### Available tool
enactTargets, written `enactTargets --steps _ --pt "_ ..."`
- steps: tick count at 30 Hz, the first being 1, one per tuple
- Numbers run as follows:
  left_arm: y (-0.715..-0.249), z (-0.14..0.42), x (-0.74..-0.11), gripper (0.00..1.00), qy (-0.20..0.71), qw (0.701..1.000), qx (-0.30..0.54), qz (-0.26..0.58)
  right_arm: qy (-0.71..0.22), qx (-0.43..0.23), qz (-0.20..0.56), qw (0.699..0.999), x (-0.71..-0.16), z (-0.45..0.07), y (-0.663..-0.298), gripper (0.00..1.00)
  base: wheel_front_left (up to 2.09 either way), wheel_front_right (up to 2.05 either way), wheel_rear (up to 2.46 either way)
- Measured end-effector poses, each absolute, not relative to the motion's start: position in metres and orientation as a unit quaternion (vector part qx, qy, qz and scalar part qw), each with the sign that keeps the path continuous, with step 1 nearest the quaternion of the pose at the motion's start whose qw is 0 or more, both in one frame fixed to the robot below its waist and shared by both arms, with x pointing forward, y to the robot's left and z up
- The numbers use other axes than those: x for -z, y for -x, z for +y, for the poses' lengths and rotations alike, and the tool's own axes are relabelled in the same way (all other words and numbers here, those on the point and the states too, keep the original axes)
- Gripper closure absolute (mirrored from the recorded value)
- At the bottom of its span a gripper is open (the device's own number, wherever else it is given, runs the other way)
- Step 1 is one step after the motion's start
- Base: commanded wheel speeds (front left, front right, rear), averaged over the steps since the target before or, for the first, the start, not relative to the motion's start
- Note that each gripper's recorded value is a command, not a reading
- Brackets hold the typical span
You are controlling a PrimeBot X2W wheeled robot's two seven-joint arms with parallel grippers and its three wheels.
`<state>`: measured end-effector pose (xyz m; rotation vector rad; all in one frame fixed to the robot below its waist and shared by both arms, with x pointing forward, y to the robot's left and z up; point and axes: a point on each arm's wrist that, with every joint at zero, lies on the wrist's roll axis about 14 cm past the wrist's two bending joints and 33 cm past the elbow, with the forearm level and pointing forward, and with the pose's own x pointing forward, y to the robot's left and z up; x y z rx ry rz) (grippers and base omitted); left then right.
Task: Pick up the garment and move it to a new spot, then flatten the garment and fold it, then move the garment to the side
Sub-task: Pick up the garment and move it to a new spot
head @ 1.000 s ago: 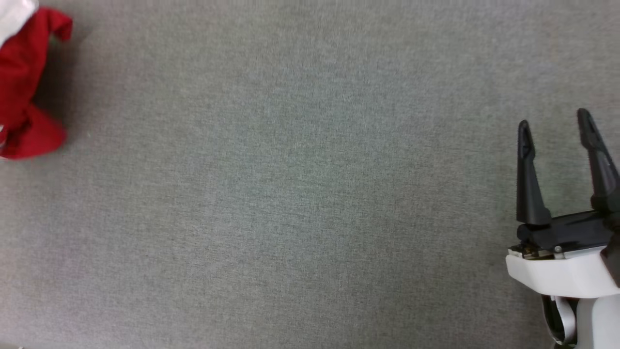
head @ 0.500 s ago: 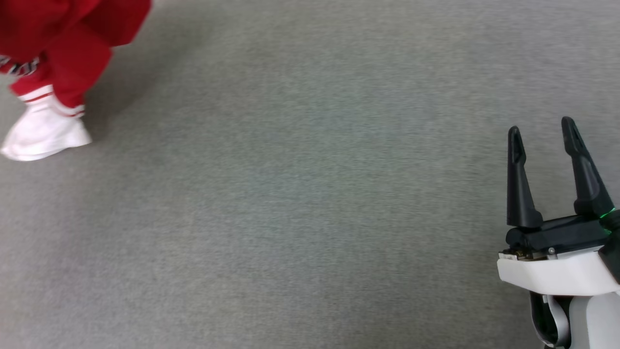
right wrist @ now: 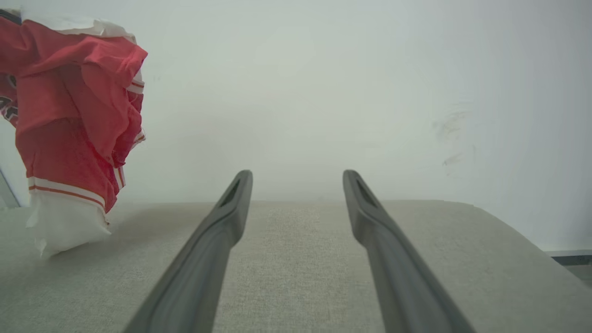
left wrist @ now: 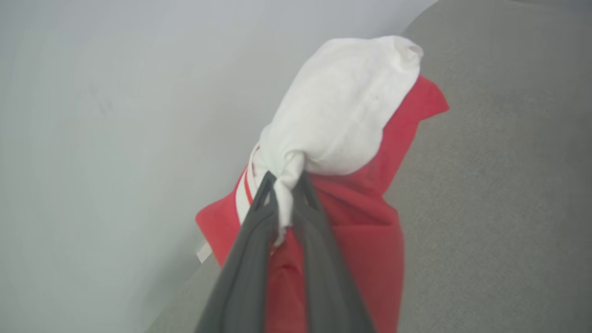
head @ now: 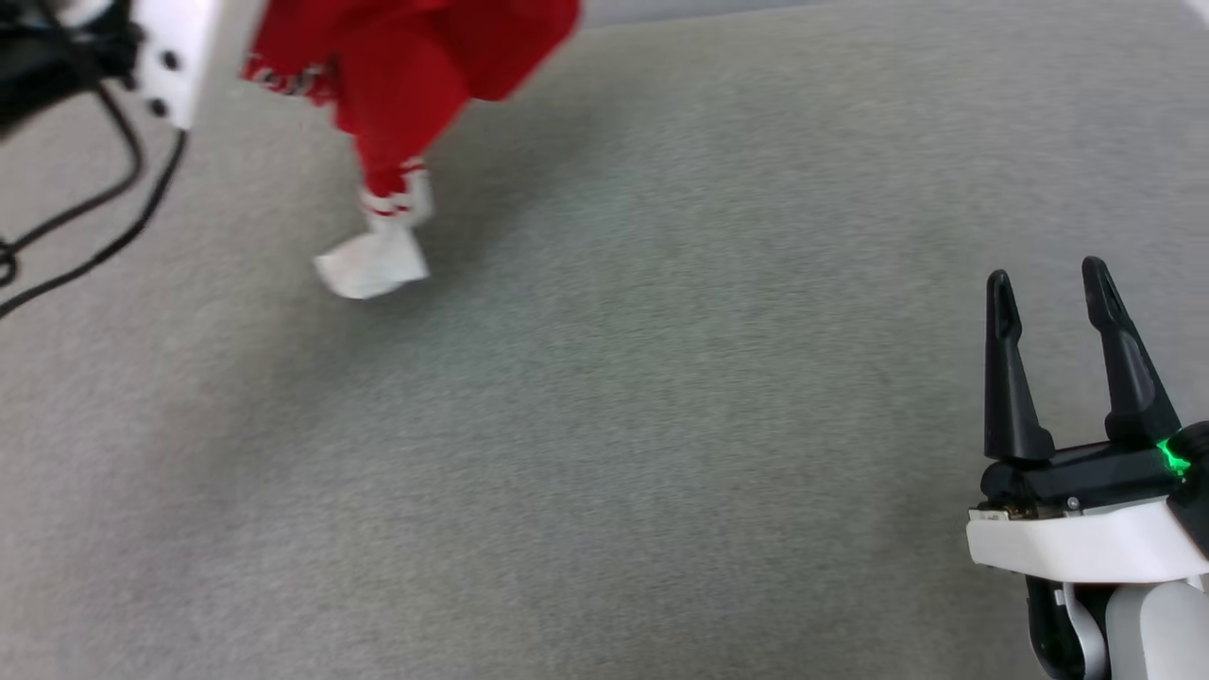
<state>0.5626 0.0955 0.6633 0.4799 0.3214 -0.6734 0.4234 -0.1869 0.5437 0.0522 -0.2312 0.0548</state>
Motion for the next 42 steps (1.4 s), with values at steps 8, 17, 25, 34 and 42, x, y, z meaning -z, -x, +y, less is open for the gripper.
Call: enactTargets --steps 8,17,25,34,42 --pt "-0.536 0.011 -0.670 1.00 -0.263 0.857 0.428 0.115 -0.014 0.021 -0.123 0.992 -0.555 -0.220 -0.398 0.00 0.00 0.00 0.00" --pt "-0.513 -0.025 -0.582 1.00 -0.228 0.813 0.505 0.178 -0.013 0.029 -0.106 0.994 -0.544 -0.225 -0.400 0.00 0.00 0.00 0.00" --pt "-0.476 -0.044 -0.483 1.00 -0.182 0.777 0.545 0.259 -0.008 0.029 -0.089 0.996 -0.531 -0.225 -0.407 0.00 0.00 0.00 0.00" --pt "-0.415 -0.050 -0.396 1.00 -0.158 0.730 0.564 0.352 -0.007 0.027 -0.074 0.997 -0.520 -0.224 -0.413 0.00 0.00 0.00 0.00" --pt "-0.414 -0.059 -0.410 0.00 -0.135 0.756 0.564 0.303 -0.006 0.017 -0.079 0.997 -0.523 -0.217 -0.412 0.00 0.00 0.00 0.00"
